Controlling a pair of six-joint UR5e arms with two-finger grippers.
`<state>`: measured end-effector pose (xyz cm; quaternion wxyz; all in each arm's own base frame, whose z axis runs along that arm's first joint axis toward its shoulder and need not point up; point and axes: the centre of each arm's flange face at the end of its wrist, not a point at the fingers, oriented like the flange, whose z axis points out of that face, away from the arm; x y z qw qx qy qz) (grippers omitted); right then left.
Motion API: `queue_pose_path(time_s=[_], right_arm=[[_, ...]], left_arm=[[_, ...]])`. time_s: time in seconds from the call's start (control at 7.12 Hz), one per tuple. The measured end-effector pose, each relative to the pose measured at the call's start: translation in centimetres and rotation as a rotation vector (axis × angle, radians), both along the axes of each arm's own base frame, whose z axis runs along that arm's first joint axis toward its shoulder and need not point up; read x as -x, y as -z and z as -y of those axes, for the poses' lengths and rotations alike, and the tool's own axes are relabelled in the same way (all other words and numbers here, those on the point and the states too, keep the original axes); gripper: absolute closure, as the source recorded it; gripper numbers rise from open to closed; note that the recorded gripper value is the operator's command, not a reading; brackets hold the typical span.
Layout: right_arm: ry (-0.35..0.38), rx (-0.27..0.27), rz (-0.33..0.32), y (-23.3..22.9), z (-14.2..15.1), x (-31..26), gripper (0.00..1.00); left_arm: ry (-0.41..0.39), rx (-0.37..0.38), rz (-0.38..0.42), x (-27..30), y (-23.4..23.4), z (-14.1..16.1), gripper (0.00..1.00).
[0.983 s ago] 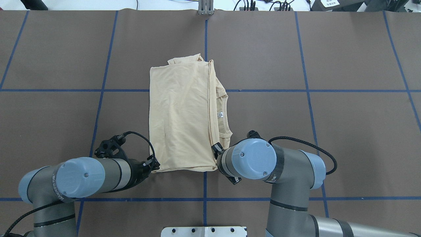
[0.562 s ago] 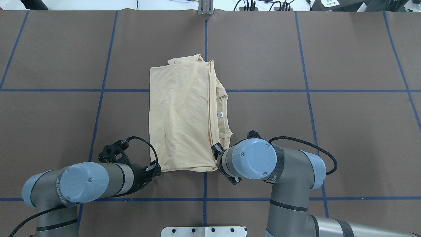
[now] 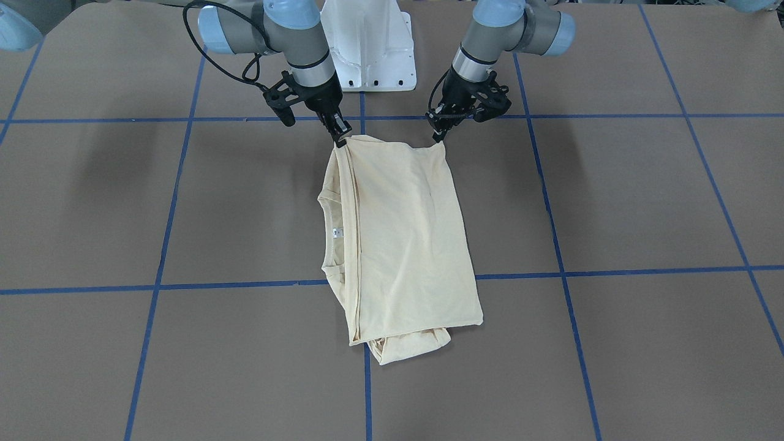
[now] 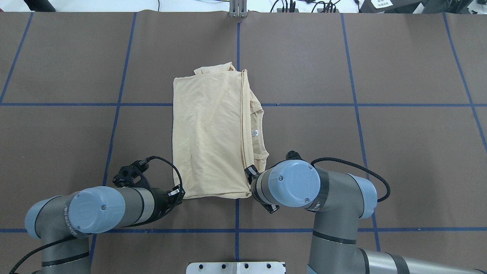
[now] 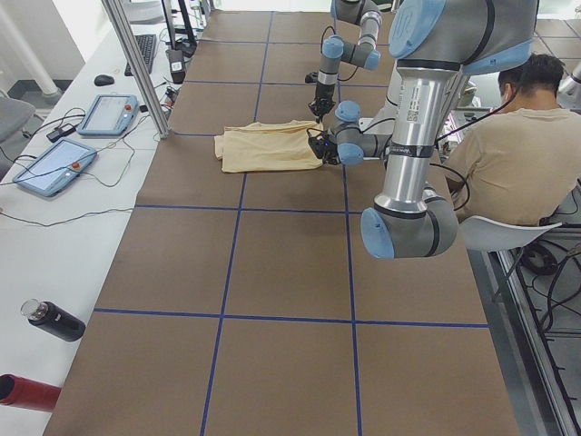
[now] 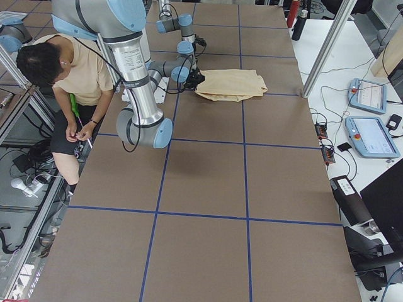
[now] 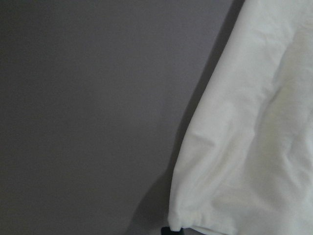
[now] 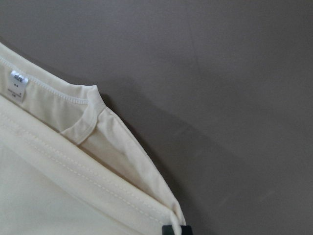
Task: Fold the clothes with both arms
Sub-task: 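Grasp the near edge of the folded shirt with both grippers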
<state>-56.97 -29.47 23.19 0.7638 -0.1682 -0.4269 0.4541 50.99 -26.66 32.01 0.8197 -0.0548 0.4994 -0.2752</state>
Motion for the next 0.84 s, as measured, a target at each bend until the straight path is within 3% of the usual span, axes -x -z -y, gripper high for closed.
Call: queue_pose_path(time_s=[0.42,0.84], right_arm=[[-0.003,-0.003,0.006,0.0,-0.1,-0.7,1.00],[0.017,-0.003,0.036,0.4,-2.8,-3.7,1.00]], left_arm=[[0.002,-0.012,-0.027,1.8,1.5,-0.2,1.00],[-0.020,-0.008,-0.043,5.5,2.7,-2.2,1.00]])
